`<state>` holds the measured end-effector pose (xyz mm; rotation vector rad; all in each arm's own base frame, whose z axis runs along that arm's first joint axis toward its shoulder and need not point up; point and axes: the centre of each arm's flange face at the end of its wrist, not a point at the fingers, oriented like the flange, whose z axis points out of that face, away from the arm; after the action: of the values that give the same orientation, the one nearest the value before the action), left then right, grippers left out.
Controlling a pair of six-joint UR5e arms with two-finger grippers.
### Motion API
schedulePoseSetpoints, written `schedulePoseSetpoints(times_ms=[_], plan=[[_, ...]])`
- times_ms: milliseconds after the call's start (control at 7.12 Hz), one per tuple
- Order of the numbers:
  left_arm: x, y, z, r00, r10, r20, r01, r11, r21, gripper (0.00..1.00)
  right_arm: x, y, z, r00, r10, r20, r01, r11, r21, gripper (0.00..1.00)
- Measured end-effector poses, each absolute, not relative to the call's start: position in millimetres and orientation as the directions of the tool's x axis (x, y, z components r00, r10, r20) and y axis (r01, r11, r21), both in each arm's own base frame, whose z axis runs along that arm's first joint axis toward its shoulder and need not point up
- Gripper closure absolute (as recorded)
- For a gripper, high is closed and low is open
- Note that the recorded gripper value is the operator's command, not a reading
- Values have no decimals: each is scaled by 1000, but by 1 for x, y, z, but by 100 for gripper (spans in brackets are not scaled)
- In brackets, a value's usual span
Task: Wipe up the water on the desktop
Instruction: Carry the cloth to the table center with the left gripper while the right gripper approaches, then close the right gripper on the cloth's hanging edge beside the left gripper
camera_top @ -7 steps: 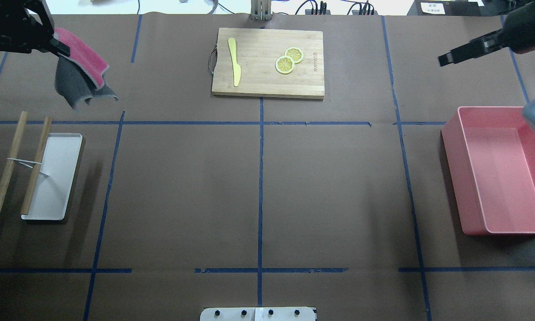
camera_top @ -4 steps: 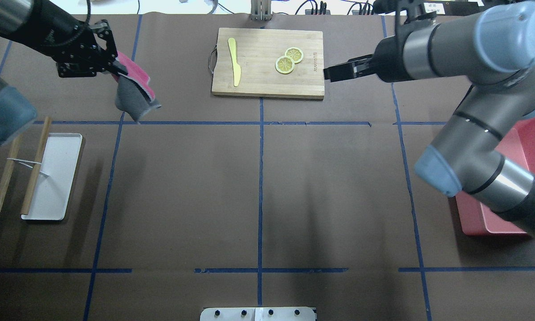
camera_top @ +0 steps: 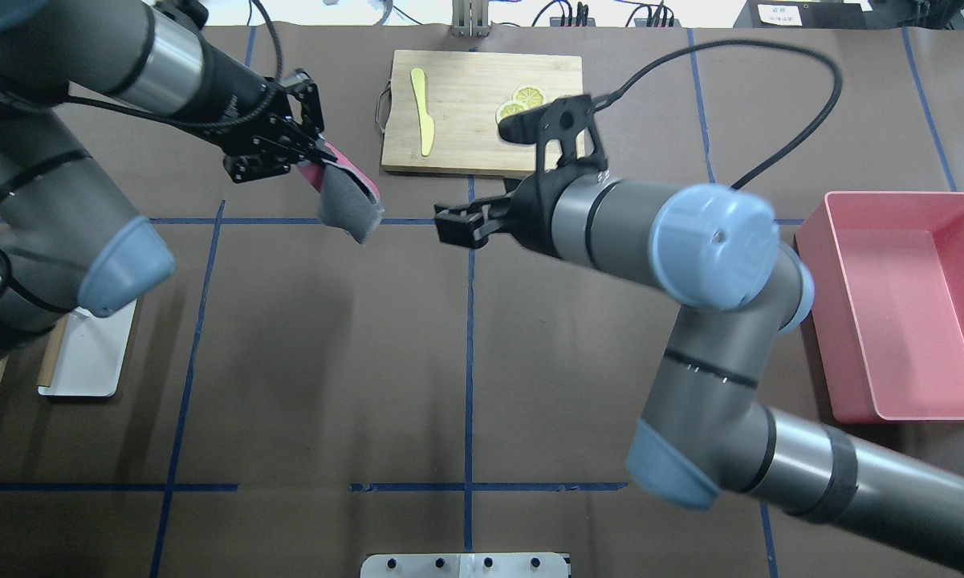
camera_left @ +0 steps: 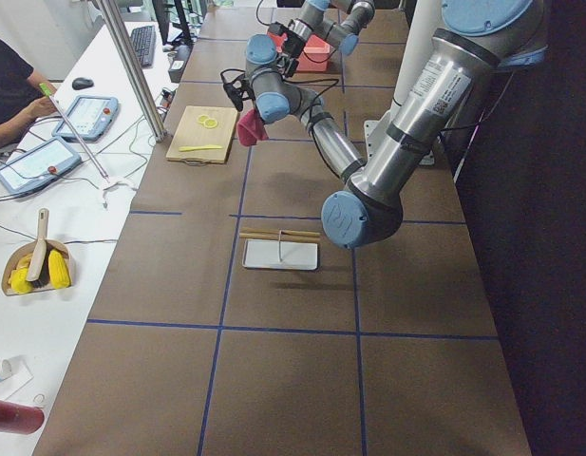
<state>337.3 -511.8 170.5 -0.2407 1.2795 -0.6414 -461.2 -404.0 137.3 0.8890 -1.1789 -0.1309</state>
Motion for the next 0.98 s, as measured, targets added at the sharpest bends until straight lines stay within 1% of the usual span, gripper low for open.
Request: schedulePoseSetpoints(times_ms=[421, 982], plan=[[372, -498, 147, 128, -615, -778, 287, 774, -564, 97, -482, -381, 131, 451, -575, 682, -328, 604, 727, 2], [396, -480, 136, 139, -623, -769, 247, 774, -583, 97, -487, -375, 130, 457, -580, 674, -325, 596, 734, 5]])
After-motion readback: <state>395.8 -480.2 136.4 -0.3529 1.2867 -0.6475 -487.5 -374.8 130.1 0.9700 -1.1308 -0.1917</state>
